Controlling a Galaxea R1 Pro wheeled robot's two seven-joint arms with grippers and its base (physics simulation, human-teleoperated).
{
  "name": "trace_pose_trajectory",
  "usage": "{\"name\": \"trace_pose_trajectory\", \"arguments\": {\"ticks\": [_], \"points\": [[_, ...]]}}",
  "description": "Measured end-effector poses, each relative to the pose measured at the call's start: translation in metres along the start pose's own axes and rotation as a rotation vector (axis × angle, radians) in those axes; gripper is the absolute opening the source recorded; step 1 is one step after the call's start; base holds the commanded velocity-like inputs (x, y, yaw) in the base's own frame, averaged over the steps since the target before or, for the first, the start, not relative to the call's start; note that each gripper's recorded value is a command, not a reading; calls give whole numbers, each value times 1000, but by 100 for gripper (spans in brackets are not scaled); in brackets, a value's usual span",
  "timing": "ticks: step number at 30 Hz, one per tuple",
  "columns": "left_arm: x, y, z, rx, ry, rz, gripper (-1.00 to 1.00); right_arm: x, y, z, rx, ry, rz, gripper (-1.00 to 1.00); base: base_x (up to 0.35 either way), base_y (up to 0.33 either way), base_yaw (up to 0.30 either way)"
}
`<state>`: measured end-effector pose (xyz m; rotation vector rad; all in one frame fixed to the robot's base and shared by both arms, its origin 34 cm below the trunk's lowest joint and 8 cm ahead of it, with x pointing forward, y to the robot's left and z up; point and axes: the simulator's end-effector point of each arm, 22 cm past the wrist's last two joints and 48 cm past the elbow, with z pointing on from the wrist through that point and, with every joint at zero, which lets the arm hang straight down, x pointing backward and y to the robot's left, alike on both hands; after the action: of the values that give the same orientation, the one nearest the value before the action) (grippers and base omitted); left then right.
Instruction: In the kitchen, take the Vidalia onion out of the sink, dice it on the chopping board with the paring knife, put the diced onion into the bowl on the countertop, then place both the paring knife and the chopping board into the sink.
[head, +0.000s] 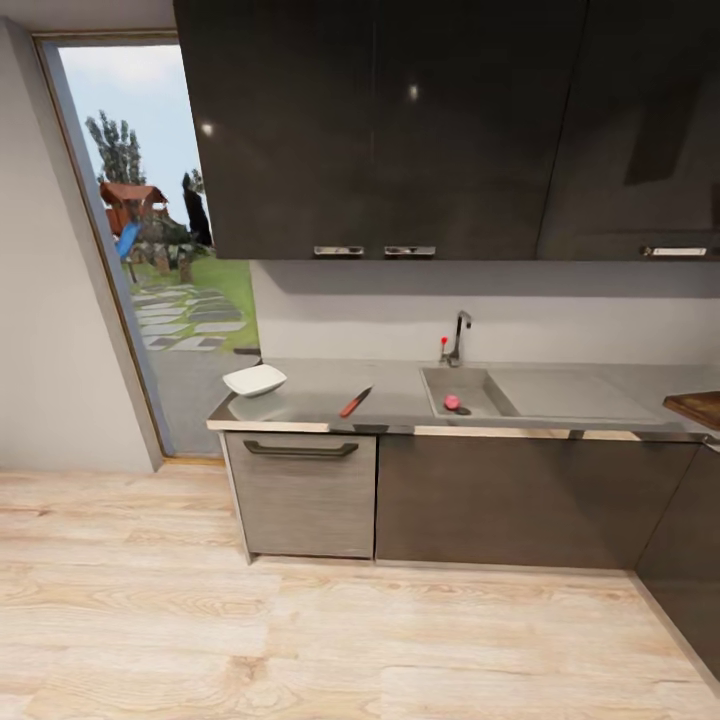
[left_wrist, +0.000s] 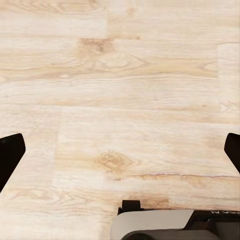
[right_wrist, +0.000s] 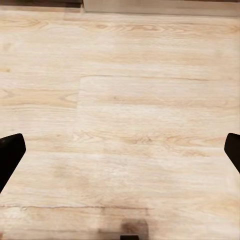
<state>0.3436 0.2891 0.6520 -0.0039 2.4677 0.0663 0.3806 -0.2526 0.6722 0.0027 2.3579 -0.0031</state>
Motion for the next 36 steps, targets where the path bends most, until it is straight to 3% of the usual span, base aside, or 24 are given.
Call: {"name": "trace_pose_trajectory", "arguments": {"ticks": [36], "points": [[-5, 1, -28, 0, 3, 0, 100, -9, 0, -27, 0, 1, 0, 100, 0, 0, 0]]}}
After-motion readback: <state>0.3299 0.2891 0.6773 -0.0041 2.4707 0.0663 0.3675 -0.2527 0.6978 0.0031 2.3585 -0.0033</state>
